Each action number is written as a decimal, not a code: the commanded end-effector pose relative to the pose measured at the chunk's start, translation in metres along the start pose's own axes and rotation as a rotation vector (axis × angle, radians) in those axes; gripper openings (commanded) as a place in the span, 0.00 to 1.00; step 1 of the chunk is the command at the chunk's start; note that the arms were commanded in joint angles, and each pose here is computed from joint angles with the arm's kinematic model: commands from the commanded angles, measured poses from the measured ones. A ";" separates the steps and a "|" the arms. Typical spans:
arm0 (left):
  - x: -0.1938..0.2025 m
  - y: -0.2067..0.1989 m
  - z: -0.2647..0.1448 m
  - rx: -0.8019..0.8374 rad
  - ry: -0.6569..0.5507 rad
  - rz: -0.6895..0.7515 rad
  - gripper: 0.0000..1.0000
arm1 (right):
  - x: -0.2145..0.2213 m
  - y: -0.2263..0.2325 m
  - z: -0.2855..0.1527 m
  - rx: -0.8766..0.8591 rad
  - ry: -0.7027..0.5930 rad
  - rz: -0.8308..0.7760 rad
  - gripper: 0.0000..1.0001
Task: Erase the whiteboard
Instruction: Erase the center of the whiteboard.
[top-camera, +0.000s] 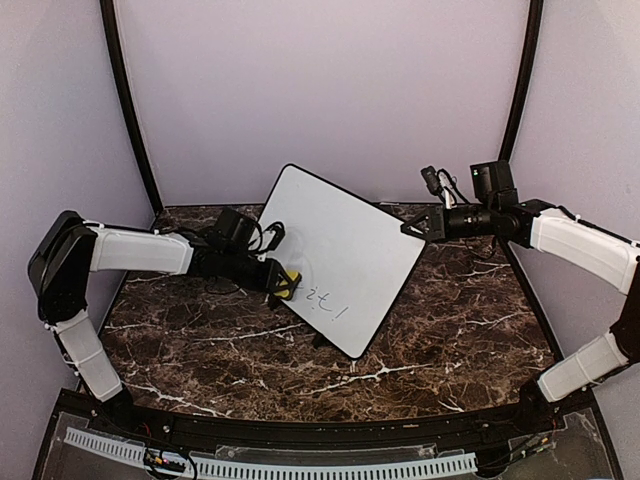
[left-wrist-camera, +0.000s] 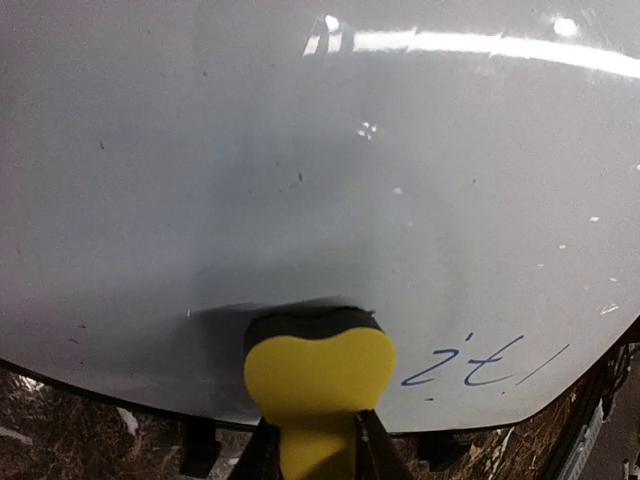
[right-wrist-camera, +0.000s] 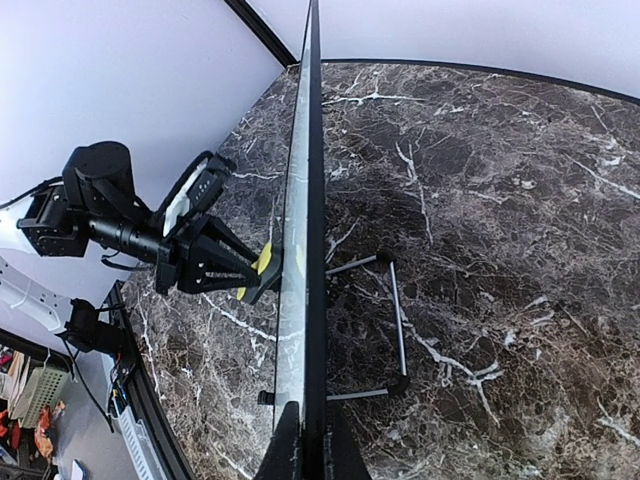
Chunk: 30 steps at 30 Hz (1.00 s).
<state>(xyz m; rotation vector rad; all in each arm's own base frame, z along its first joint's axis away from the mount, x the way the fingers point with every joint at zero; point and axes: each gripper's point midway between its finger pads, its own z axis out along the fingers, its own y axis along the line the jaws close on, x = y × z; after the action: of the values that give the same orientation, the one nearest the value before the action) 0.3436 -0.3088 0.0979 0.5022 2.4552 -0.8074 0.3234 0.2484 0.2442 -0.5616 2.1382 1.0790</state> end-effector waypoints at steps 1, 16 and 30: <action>0.061 -0.004 0.015 0.031 0.128 -0.070 0.00 | 0.011 0.015 0.009 -0.071 0.035 -0.120 0.00; -0.001 -0.002 0.006 0.004 -0.003 -0.023 0.00 | 0.012 0.016 0.009 -0.074 0.036 -0.122 0.00; -0.024 0.000 0.000 0.016 -0.028 0.001 0.00 | 0.011 0.017 0.008 -0.073 0.034 -0.124 0.00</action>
<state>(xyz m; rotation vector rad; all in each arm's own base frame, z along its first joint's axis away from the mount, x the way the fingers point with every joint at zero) 0.3675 -0.3132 0.1242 0.4701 2.4196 -0.8530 0.3235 0.2487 0.2446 -0.5627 2.1361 1.0795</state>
